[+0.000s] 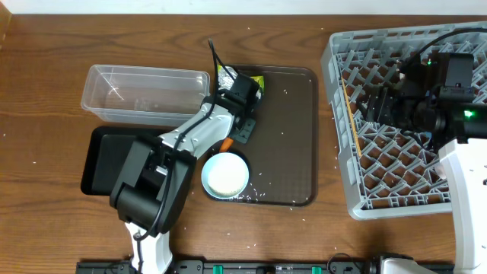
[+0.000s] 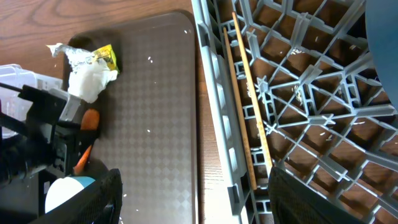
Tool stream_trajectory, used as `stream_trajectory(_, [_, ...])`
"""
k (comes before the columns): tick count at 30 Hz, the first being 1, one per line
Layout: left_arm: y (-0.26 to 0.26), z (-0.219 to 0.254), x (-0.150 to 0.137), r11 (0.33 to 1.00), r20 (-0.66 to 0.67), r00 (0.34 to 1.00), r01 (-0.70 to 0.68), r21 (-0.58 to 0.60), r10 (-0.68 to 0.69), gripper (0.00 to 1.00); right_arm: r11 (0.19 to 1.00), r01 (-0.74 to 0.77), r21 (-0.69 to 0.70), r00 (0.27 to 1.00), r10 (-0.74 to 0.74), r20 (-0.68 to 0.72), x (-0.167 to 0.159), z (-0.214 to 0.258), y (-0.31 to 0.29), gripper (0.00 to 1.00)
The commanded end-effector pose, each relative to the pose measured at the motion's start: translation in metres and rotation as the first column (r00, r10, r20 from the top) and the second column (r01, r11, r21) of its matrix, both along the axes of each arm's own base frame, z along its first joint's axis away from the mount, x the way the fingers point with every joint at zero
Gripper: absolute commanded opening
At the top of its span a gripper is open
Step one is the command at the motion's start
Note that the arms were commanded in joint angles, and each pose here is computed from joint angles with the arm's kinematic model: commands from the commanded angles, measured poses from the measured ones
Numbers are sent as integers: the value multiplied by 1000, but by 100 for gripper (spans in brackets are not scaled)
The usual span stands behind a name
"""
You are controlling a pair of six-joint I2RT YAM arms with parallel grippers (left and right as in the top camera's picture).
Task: Sort waste into correct bins and load items into the dishwasher rack
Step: 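Carry the carrot left over the clear plastic bin and release it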
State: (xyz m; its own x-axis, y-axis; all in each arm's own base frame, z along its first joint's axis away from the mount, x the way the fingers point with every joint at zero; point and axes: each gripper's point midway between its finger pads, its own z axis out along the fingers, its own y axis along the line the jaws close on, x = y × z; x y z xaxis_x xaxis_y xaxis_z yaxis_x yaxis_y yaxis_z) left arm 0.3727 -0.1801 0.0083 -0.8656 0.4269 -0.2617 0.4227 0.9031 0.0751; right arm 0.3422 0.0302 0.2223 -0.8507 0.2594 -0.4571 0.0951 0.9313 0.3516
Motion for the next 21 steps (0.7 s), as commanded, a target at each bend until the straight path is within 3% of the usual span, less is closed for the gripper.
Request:
stream_trajectory(1, [-3,31,3,999,63,998,-3,-32,5,26,1000,20,-2,1000,-20,6,2,3,-5,68])
stream_trajectory(10, [-1,108,10,994,230,973,-10,-106,34,22,1000,19,-2,1000,-19,6,1,3,-5,68])
stream_trajectory(15, [36,150,35,962,362,895,-213,-171,262,22,1000,19,-2,1000,-19,6,1,3,-5,68])
stream_trajectory(17, [56,158,47,920,376,843,-315,-234,384,22,1000,19,-2,1000,-19,6,1,3,-5,68])
stream_trajectory(21, [107,165,74,660,278,612,-586,-470,741,22,1000,20,-2,1000,-20,6,2,3,-5,68])
